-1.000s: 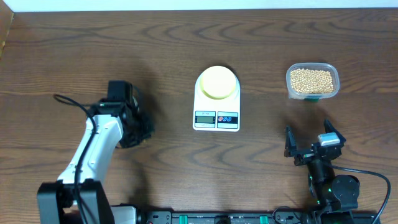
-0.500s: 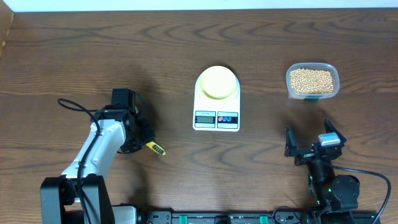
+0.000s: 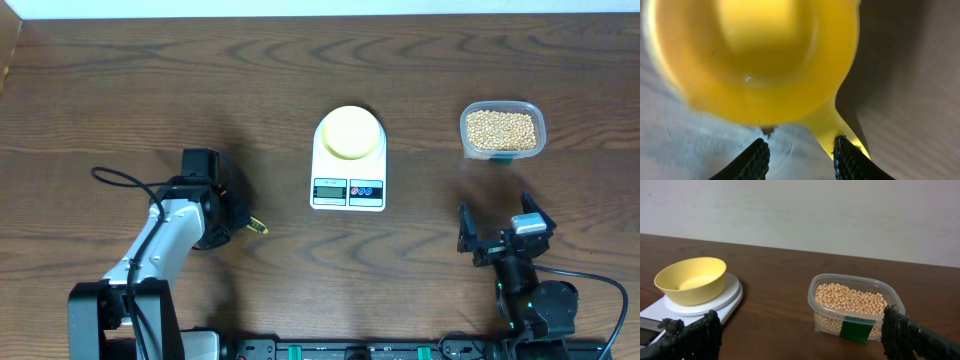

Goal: Scoop item into bowl and weigh 50g on scale

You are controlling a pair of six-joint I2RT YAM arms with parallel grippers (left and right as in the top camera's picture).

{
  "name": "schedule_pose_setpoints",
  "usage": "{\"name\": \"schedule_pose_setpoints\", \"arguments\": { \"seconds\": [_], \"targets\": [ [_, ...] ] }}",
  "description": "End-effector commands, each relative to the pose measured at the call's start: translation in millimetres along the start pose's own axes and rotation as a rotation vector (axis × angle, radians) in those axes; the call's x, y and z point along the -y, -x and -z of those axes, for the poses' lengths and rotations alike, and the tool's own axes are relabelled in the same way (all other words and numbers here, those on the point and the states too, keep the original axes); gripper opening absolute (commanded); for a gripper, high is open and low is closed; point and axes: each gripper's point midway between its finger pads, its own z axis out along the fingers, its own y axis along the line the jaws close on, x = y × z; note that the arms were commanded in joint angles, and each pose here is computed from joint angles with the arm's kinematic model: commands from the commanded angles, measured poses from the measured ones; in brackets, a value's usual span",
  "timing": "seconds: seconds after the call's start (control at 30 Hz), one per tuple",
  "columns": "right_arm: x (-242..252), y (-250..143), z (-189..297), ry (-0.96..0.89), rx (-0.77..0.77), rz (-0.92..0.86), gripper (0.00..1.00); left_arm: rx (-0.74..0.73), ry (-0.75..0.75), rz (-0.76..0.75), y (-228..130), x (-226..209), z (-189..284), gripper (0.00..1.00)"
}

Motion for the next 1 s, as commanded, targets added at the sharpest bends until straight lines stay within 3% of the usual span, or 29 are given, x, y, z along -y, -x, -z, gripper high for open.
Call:
{"name": "schedule_pose_setpoints", "arguments": {
  "seconds": [0.0, 0.23, 0.4, 0.53, 0.77, 0.97],
  "targets": [
    [1, -3, 0, -0.007, -0.01, -0.015, 0.99, 0.059, 0.034, -0.032, 11, -5, -2, 0.44],
    [1, -3, 0, -0.007, -0.01, -0.015, 0.99, 0.111, 0.043, -0.104, 26, -4, 2, 0.44],
    [1, -1, 0, -0.007, -0.005, -0.015, 0.99, 0.109, 0.044, -0.092, 42, 9, 31, 0.45],
    [1, -2, 0, -0.007, -0.005, -0.015, 0.99, 0.112, 0.039, -0.009, 52, 17, 55, 0.45],
    [1, -2, 0, -0.007, -0.005, -0.015, 0.99, 0.079, 0.055, 0.219, 38, 7, 42, 0.45],
    [1, -2, 0, -0.007, -0.006, -0.015, 0.99, 0.083, 0.051, 0.24, 28, 0, 20, 0.45]
  ]
}}
